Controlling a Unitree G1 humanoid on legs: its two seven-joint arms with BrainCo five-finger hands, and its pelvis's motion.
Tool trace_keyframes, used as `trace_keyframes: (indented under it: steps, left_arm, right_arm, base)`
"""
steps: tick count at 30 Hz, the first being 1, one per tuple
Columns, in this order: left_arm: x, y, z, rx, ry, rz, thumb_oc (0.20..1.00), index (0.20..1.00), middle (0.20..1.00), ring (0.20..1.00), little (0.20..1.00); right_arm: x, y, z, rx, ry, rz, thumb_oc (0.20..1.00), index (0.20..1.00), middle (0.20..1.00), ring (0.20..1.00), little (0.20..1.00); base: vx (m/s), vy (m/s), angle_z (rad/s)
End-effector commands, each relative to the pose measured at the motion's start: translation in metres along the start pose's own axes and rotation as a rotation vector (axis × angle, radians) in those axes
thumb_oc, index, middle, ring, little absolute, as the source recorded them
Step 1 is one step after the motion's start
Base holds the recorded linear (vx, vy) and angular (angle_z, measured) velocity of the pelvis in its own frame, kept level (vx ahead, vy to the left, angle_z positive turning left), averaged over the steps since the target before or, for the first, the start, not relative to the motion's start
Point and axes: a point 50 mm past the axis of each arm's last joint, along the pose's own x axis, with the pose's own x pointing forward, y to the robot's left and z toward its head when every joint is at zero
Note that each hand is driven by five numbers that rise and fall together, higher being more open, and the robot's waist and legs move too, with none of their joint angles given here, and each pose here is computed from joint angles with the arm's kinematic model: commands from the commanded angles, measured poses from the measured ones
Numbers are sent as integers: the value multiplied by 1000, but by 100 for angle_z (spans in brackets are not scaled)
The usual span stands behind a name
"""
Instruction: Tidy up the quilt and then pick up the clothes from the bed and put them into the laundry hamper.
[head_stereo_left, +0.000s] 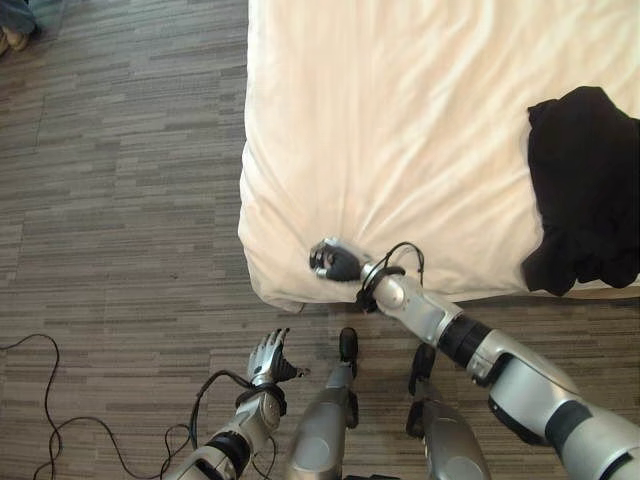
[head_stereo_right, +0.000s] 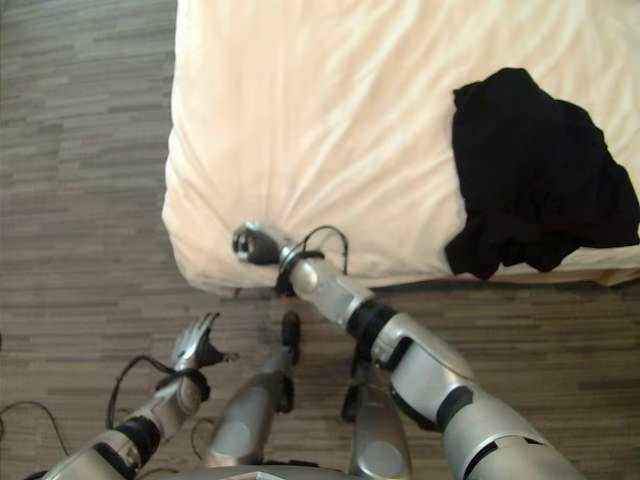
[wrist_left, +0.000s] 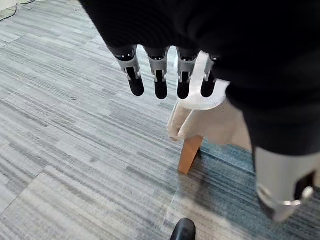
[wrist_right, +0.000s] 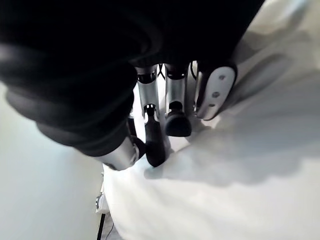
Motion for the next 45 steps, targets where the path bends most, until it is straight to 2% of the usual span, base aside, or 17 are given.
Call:
trace_keyframes:
  steps: [1, 5, 6, 9, 16, 17, 21, 23, 26, 27, 28, 29, 30, 31, 32, 37, 45]
  left_arm:
    - [-8, -14, -20, 83, 66, -71, 1000, 1000, 1000, 1000, 1000]
    - [-17, -20, -41, 137, 136, -126, 1000, 1000, 1000, 1000, 1000]
    - [-23, -19, -54, 142, 151, -139, 1000, 1000, 1000, 1000, 1000]
    - [-19, -7, -59, 112, 173, -87, 1000, 1000, 1000, 1000, 1000]
    - [10, 11, 0, 47, 32, 4, 1000, 1000, 1000, 1000, 1000]
    - [19, 23, 18, 20, -10, 47, 1000, 1000, 1000, 1000, 1000]
    - [18, 31, 12, -13, 3, 72, 1000, 1000, 1000, 1000, 1000]
    - [11, 9, -2, -20, 92, 16, 1000, 1000, 1000, 1000, 1000]
    - [-5, -16, -18, -22, 158, -74, 1000, 1000, 1000, 1000, 1000]
    - [-5, -16, -18, -21, 158, -74, 1000, 1000, 1000, 1000, 1000]
    - [-10, -19, -28, -10, 181, -95, 1000, 1000, 1000, 1000, 1000]
    - [-10, -19, -28, -10, 181, -95, 1000, 1000, 1000, 1000, 1000]
    - [-15, -21, -37, 32, 193, -125, 1000, 1000, 1000, 1000, 1000]
    - [-15, -21, -37, 32, 193, -125, 1000, 1000, 1000, 1000, 1000]
    - [-15, -20, -41, 56, 200, -132, 1000, 1000, 1000, 1000, 1000]
    - [-16, -13, -57, 189, 212, -180, 1000, 1000, 1000, 1000, 1000]
    - [-27, -31, -62, 166, 247, -237, 1000, 1000, 1000, 1000, 1000]
  right_arm:
    - [-8, 36, 20, 171, -120, 218, 200, 200, 200, 200, 200]
    - [-22, 20, 41, 199, -268, 229, 200, 200, 200, 200, 200]
    - [-38, -15, 53, 170, -379, 135, 200, 200, 200, 200, 200]
    - [-51, -59, 73, 139, -488, -21, 200, 200, 200, 200, 200]
    - [-49, -112, 42, 133, -340, -387, 200, 200, 200, 200, 200]
    - [-46, -109, -4, 173, -114, -483, 200, 200, 200, 200, 200]
    - [-60, -83, -56, 241, 108, -485, 200, 200, 200, 200, 200]
    - [-87, -47, -104, 340, 312, -481, 200, 200, 200, 200, 200]
    - [-162, 14, -170, 419, 696, -447, 200, 200, 200, 200, 200]
    - [-162, 15, -170, 419, 696, -447, 200, 200, 200, 200, 200]
    - [-213, 48, -195, 465, 922, -445, 200, 200, 200, 200, 200]
    - [-213, 48, -195, 466, 922, -445, 200, 200, 200, 200, 200]
    - [-248, 77, -206, 522, 1087, -435, 200, 200, 200, 200, 200]
    - [-248, 77, -206, 523, 1086, -435, 413, 413, 413, 413, 413]
    - [-257, 85, -209, 544, 1143, -439, 1000, 1000, 1000, 1000, 1000]
    - [-290, 127, -213, 587, 1364, -395, 1000, 1000, 1000, 1000, 1000]
    - [-308, 160, -206, 638, 1510, -333, 1000, 1000, 1000, 1000, 1000]
  base:
    - [65, 13, 6]
    - [82, -1, -2]
    - [104, -18, -10]
    - [-1, -12, -19]
    - [-104, -18, -30]
    - [-52, 21, -3]
    - [-24, 81, -36]
    - [26, 134, -63]
    - [135, 125, -73]
    - [93, 298, -23]
    - [46, 208, -14]
    - [48, 340, -25]
    - [-12, 134, -65]
    - [-50, 176, -75]
    - [-158, 72, -94]
    - [-187, 24, -145]
    - [19, -127, -156]
